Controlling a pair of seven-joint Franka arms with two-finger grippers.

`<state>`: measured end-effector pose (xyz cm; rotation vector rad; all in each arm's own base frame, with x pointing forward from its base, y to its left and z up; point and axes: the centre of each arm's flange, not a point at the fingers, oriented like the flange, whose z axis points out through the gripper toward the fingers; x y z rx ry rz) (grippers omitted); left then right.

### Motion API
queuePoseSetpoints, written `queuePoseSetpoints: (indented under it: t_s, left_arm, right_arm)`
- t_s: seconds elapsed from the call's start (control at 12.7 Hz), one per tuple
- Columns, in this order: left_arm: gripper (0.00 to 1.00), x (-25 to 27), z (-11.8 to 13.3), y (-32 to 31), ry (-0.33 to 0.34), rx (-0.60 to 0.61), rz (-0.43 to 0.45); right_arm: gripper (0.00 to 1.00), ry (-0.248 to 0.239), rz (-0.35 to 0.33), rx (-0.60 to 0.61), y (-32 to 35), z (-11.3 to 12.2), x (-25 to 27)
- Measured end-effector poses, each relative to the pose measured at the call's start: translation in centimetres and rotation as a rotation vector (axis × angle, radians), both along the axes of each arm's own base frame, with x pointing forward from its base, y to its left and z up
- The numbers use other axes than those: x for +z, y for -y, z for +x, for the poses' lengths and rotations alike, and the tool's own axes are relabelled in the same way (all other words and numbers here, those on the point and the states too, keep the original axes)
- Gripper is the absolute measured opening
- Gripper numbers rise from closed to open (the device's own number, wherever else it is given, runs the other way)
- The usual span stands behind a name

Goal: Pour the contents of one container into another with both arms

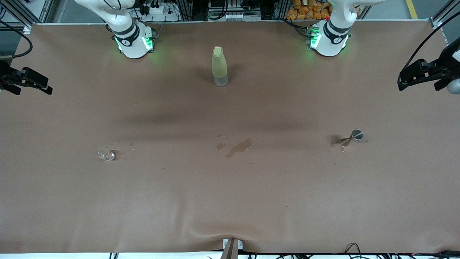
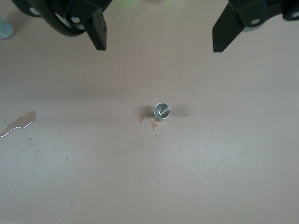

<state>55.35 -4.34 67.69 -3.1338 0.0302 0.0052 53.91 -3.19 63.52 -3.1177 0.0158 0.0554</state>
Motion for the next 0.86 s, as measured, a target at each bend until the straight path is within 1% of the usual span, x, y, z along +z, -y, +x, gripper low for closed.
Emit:
queuePoseSetpoints:
  t_s: [0.16,0.39,0.63,0.86]
  left_arm:
    - [1.00,0.0,0.0,-0.2,0.000,-0.020,0.000]
    - [1.00,0.0,0.1,-2.1,0.000,-0.102,0.001]
    - [1.00,0.0,0.2,-6.4,-0.001,-0.222,0.002]
    - [1.00,-0.3,0.5,-10.9,0.028,-0.281,-0.016]
  right_arm:
    - [1.00,0.000,0.000,-0.001,0.0,0.0,0.0]
    - [1.00,-0.002,0.000,-0.004,0.2,0.0,0.0]
    - [1.00,-0.005,0.000,-0.006,0.3,-0.1,0.0]
    - [1.00,-0.015,0.001,-0.010,0.5,-0.2,-0.1]
